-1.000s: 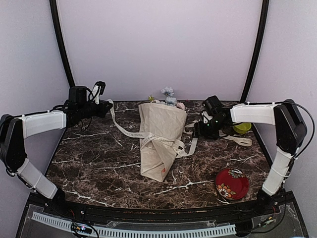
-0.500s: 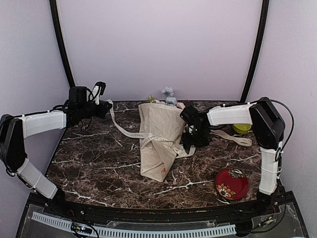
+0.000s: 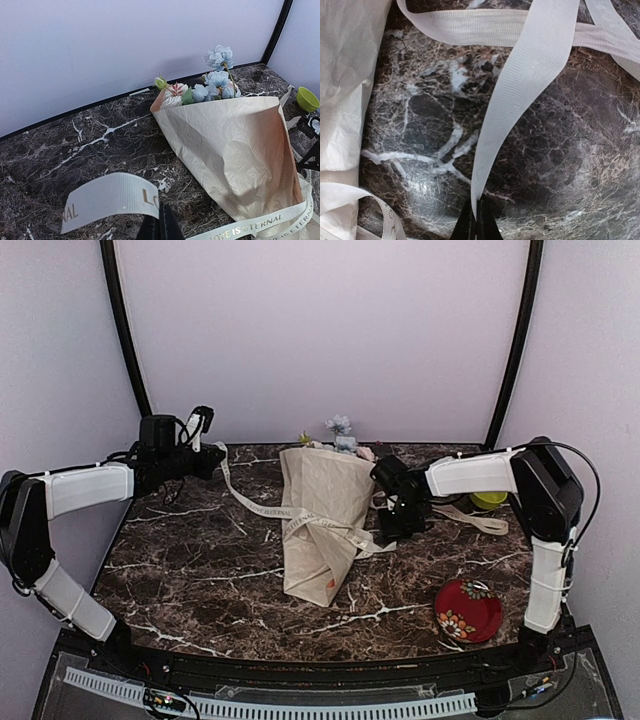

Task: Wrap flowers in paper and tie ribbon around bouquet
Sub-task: Tie the ribbon around the folded bouquet.

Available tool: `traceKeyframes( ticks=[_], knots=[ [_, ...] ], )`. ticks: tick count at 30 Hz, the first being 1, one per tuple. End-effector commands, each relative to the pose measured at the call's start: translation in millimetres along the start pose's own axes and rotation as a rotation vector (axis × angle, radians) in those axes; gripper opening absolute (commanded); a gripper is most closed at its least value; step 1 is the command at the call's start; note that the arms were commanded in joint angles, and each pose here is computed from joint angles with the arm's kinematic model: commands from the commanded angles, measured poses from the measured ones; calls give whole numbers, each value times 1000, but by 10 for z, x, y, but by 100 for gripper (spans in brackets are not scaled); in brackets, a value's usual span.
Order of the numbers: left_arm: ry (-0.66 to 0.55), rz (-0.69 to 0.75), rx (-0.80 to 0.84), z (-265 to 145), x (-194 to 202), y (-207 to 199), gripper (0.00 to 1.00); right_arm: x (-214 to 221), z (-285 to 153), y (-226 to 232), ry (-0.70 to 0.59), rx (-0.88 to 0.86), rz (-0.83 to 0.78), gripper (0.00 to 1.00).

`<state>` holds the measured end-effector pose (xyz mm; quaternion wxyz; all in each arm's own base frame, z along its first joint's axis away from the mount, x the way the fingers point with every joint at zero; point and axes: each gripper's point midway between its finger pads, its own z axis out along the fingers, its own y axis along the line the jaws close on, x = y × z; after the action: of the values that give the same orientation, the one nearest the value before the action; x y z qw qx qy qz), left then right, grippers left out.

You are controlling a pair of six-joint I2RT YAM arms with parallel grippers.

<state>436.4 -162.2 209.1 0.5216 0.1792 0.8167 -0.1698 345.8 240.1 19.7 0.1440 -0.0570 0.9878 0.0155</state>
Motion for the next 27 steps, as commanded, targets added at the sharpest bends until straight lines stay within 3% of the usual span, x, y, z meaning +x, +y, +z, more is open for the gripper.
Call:
traceKeyframes(
  ticks=[1,8,16,27],
  knots=[
    [-45,28,-13,-85,-235,-13,0,107,72,-108,46,-11,8,0],
    [-46,33,-24,-105,-241,0,0,-286,-267,-14,-71,-110,-6,0],
    [-70,33,-11,-112,-365,-26,0,-1124,-1159,261,-392,-222,-59,0],
    [-150,41,152,-2,-719,-559,0,-1703,-2414,1344,-763,-674,-334,0]
  ],
)
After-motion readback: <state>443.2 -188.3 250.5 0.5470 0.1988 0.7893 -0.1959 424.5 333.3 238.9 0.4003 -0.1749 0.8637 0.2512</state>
